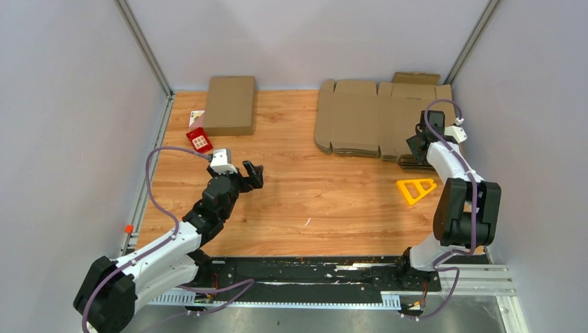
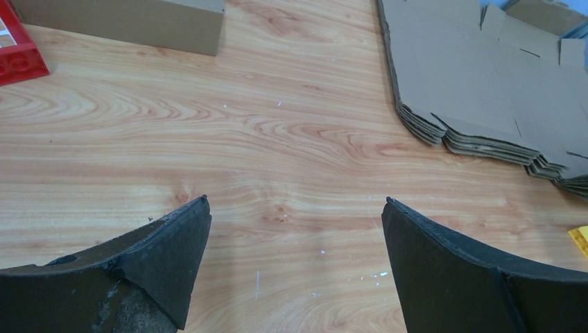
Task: Fold the paper box
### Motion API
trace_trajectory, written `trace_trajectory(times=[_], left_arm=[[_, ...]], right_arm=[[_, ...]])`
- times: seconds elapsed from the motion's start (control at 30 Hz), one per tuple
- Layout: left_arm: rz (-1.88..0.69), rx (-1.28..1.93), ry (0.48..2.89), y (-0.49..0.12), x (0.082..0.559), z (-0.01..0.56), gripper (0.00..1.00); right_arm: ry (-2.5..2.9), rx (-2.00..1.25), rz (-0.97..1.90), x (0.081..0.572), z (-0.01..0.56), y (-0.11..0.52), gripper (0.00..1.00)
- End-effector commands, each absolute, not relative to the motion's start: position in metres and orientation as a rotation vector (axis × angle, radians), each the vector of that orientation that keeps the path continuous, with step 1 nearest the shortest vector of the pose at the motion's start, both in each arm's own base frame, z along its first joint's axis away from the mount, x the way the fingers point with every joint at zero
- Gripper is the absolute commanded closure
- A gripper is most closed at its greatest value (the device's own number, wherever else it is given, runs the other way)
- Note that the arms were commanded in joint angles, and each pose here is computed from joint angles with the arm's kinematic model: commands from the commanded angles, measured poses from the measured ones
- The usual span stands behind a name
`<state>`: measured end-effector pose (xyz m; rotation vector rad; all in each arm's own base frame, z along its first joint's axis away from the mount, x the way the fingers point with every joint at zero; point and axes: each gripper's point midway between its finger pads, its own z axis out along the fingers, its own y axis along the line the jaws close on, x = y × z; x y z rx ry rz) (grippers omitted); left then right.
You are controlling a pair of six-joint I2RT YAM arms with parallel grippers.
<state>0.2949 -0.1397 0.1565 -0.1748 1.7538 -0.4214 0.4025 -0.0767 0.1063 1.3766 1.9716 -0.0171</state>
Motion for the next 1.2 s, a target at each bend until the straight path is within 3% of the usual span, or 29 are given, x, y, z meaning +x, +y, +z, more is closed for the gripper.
trace_trajectory(times=[0.0,0.23,0.3,0.33,0.37,0.73,1.17], left_arm=[[-0.435,-0.2,1.716,-0.139,0.299,0.167,0.0],[-0.436,-0.2,1.715,-0.139,0.298,0.168,0.0],[-0.439,-0.199,1.715,-0.14,0.298,0.168,0.0],[-0.436,-0.199,1.714,-0.139,0.298,0.169,0.0],[-0.429,-0.203,1.713,-0.138,0.299,0.169,0.0],[-0.418,-0.213,1.725,-0.137,0.299,0.168,0.0],[-0.464,-0.128,1.766,-0.156,0.303,0.162,0.0]], right_arm=[[1.893,1.384,0.027,0.421,0.122,-0.081,0.59],[1.91,1.394,0.017,0.423,0.111,-0.082,0.64],[1.942,1.384,0.018,0.422,0.108,-0.079,0.77],[1.949,1.402,0.008,0.418,0.106,-0.079,0.91],[1.947,1.408,0.003,0.415,0.108,-0.079,0.99],[1.793,1.248,0.128,0.404,0.211,-0.074,1.0],[1.859,0.989,0.549,0.359,0.276,0.012,1.0]])
